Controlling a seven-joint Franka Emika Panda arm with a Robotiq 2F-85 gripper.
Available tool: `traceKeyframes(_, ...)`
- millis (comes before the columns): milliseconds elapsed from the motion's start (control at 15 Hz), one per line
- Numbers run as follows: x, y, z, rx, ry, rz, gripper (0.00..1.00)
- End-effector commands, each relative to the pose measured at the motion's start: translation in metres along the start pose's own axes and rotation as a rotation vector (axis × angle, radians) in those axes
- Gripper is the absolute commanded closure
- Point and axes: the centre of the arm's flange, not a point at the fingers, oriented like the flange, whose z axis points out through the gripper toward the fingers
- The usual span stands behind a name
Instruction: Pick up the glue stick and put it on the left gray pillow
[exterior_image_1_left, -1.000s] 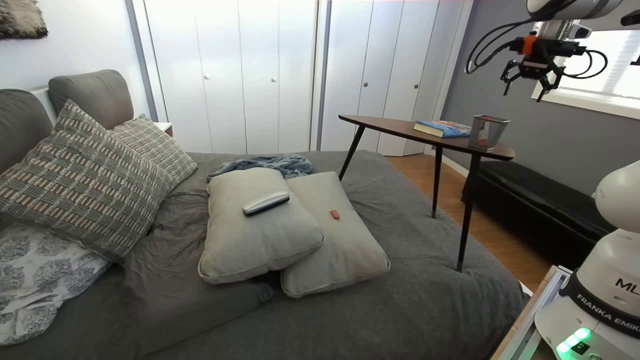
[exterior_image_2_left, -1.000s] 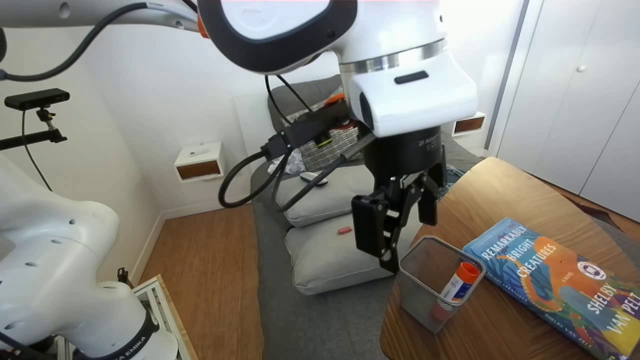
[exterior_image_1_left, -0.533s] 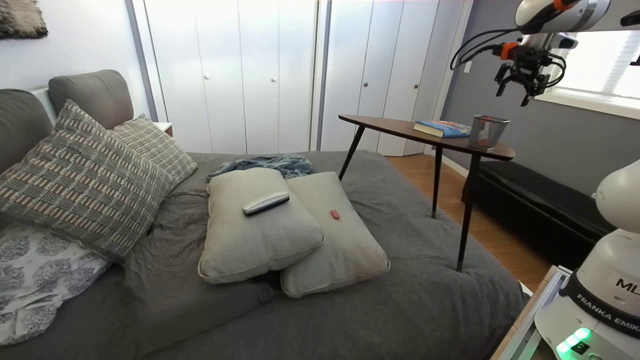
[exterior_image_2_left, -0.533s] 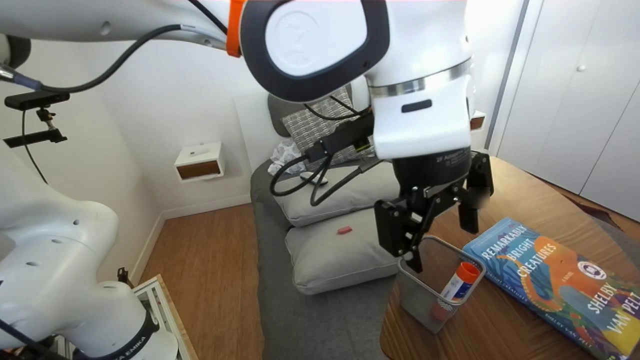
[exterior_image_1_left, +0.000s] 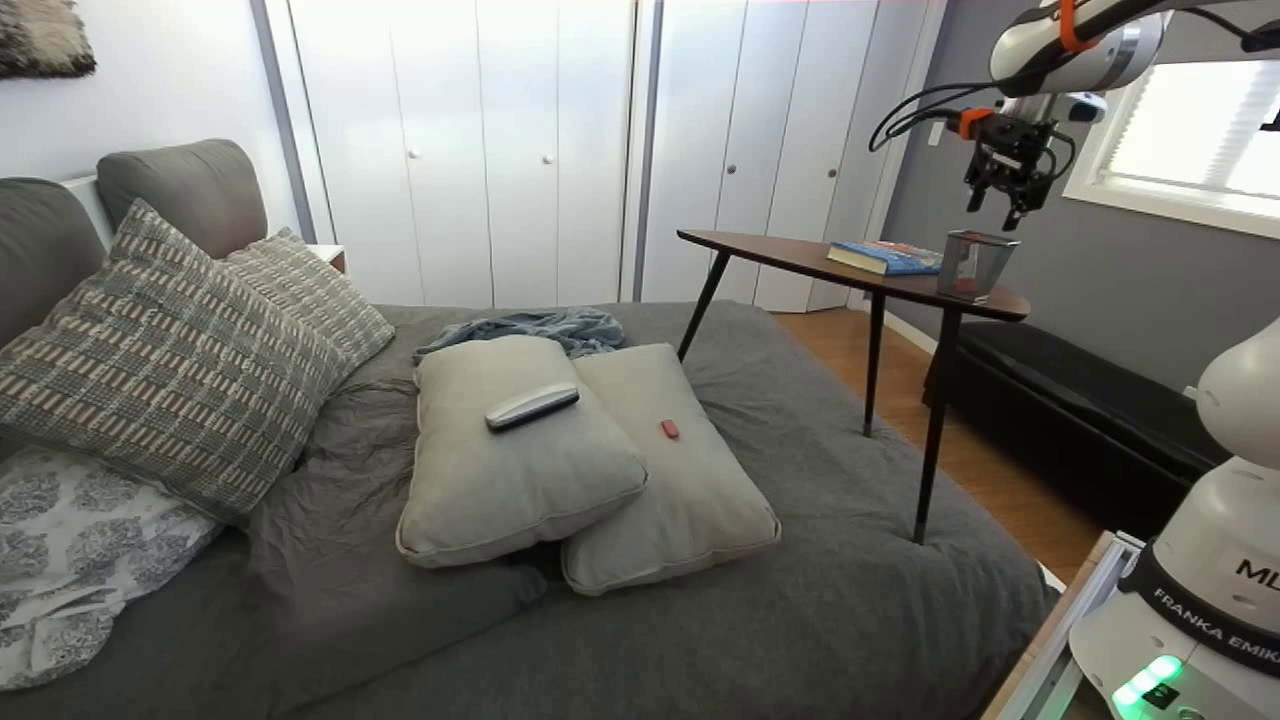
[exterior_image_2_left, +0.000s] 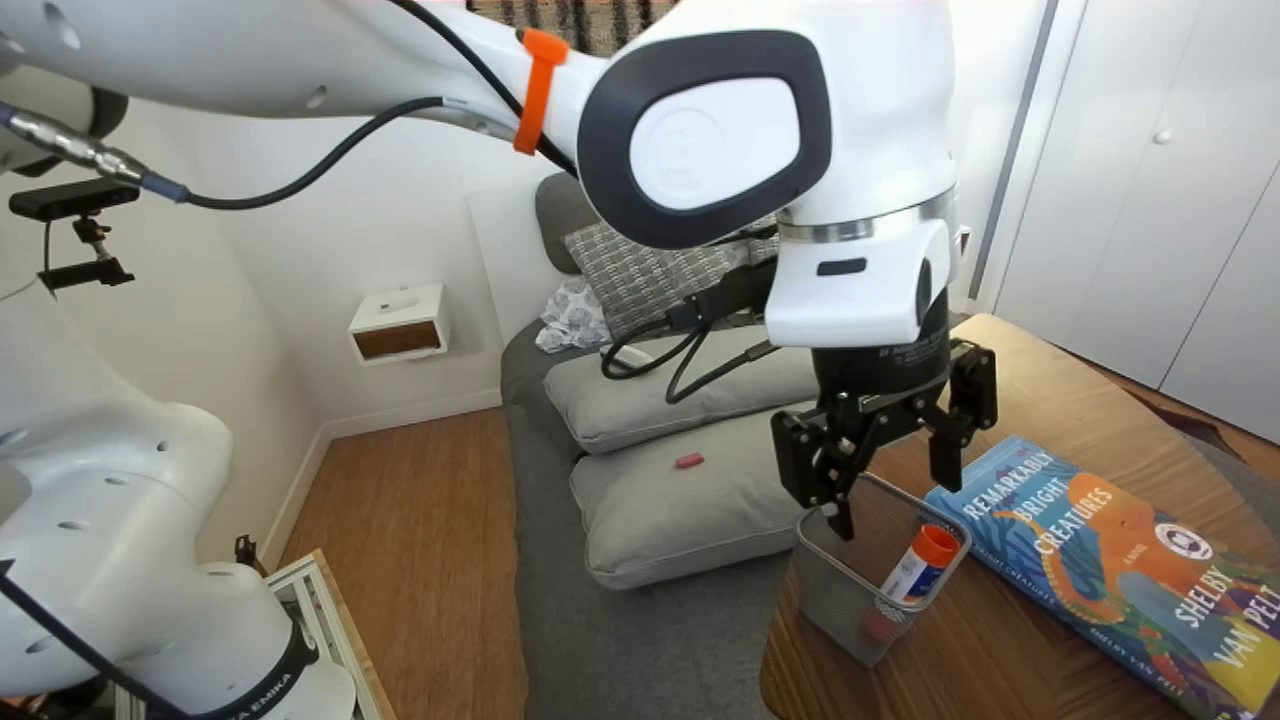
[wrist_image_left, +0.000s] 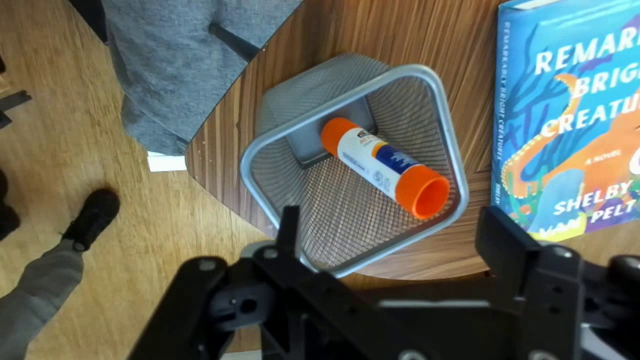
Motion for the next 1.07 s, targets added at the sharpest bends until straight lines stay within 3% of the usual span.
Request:
traceKeyframes(0, 0.001, -0.001, 0.011, -0.006, 0.020, 0.072, 0.21)
traceKeyframes(667, 0.010, -0.001, 0.021, -0.018, 0.029, 0.138, 0.26)
traceKeyframes(1000, 0.003, -0.008, 0.019, -0.003, 0.037, 0.128, 0.36)
